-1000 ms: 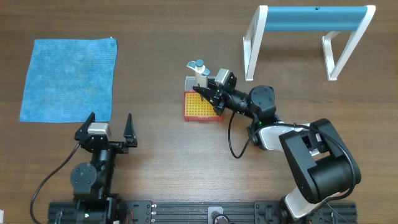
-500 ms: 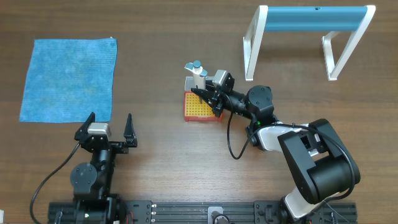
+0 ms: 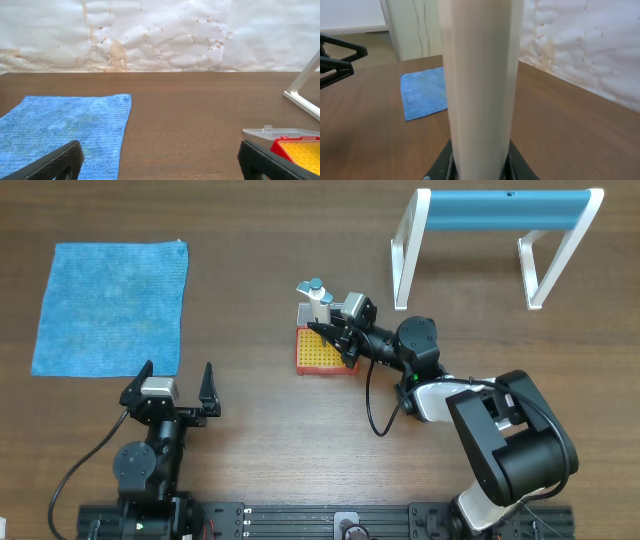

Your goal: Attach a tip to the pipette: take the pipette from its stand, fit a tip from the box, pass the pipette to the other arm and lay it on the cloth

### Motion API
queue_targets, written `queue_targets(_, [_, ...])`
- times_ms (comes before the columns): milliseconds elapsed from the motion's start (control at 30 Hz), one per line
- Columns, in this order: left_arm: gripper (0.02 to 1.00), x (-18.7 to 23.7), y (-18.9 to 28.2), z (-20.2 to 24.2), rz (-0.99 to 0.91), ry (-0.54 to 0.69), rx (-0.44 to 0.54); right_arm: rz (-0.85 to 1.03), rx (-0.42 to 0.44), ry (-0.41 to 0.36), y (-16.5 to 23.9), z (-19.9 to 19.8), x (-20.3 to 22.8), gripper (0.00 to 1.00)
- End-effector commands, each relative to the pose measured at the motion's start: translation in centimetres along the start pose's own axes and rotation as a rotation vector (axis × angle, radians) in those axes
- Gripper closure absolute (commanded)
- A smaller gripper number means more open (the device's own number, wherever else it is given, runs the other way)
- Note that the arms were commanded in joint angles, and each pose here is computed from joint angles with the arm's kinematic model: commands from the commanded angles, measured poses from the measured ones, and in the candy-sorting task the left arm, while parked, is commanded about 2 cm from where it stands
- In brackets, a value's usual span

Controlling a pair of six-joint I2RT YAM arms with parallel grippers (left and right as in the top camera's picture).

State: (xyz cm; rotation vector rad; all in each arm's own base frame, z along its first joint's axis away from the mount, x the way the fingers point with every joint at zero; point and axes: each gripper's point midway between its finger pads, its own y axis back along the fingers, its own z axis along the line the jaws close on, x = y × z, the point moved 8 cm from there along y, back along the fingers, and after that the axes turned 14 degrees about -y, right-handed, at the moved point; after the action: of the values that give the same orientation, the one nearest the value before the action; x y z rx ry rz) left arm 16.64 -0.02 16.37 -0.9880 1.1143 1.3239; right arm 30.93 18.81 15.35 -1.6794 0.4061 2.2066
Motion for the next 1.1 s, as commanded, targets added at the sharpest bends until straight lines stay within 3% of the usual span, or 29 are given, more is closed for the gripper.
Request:
queue_targets(33, [0.020, 0.1, 0.0, 0.1, 0.005, 0.005, -0.013, 0.036, 0.014, -0.018, -0.6, -0.9, 1.7, 0.923])
queue_targets(533, [0.020, 0.1, 0.0, 0.1, 0.005, 0.005, -0.013, 0.034, 0.014, -0.015, -0.5, -0.8, 1.6, 0.923])
queue_targets(1100, [0.020, 0.1, 0.0, 0.1, 0.005, 0.005, -0.013, -0.111, -0.013, 0.158, 1.5, 3.3, -7.3, 0.925])
